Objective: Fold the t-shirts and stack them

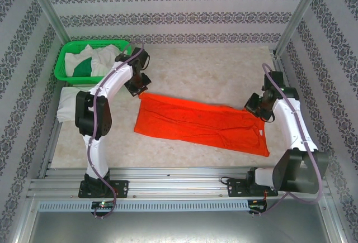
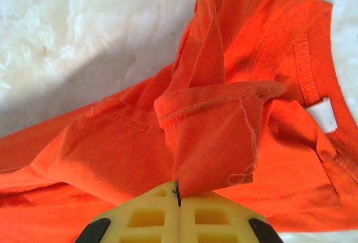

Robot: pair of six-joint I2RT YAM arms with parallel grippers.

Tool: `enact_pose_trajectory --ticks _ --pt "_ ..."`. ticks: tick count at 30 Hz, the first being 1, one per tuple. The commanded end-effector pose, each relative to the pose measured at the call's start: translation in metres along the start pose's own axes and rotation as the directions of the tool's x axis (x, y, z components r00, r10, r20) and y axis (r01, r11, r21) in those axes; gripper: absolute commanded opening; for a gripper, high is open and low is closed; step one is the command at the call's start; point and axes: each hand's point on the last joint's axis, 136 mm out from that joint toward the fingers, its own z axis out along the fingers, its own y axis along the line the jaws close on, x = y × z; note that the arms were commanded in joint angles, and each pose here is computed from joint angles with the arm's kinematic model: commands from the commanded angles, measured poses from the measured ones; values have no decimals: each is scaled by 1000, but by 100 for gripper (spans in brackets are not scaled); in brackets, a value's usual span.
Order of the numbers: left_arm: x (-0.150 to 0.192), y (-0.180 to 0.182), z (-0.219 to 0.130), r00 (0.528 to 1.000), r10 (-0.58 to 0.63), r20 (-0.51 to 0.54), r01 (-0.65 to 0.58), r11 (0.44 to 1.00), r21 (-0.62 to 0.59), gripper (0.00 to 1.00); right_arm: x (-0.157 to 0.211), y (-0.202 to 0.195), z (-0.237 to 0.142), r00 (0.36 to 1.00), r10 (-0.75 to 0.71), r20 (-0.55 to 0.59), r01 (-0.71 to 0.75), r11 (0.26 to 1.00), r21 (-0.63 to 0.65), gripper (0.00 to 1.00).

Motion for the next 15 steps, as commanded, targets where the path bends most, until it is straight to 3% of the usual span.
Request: enact_pose_trajectory --ticks 1,15 --pt "10 -2 -13 999 31 7 -31 999 33 0 20 -16 -7 1000 6 -22 -4 998 68 0" --pt "40 25 -13 1000 7 -26 -7 1000 31 0 56 -42 -7 998 42 -57 -34 991 127 0"
